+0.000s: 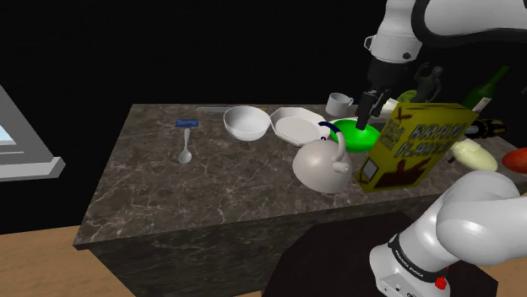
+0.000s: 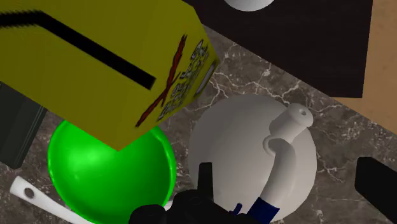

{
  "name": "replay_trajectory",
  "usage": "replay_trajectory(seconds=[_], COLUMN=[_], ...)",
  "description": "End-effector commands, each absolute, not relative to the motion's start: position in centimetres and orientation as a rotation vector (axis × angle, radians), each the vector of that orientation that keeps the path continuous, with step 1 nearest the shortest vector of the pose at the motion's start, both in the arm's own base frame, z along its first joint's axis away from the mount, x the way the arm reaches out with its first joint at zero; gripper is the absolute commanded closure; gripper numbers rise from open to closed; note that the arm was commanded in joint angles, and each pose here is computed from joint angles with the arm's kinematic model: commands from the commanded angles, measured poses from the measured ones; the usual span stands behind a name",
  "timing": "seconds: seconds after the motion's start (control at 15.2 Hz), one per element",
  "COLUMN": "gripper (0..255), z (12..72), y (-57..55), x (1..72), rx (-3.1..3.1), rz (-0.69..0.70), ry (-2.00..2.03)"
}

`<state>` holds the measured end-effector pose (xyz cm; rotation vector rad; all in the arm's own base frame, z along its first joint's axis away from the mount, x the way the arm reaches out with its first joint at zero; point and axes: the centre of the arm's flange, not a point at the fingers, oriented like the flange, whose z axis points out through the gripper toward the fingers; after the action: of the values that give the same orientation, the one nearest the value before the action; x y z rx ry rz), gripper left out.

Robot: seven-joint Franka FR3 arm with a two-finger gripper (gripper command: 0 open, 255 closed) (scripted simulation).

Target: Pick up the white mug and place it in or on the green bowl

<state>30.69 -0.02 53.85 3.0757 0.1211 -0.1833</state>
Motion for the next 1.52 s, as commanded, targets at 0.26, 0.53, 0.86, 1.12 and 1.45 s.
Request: replay_trajectory(seconds=[0.26,0.53,0.86,1.12,1.45], gripper=[0,0,0,0,0], z=[52.0,50.2,48.0,46.3,44.1], y=[-3.9,-7.8,-12.7,-16.6,-21.5], x=[33.7,36.7,40.4,43.4,47.2], rx=[3.074,3.072,3.07,3.068,3.066], rz=[-0.179,-0.174,-0.168,-0.164,-0.158], ry=[0.117,0.114,0.109,0.105,0.101])
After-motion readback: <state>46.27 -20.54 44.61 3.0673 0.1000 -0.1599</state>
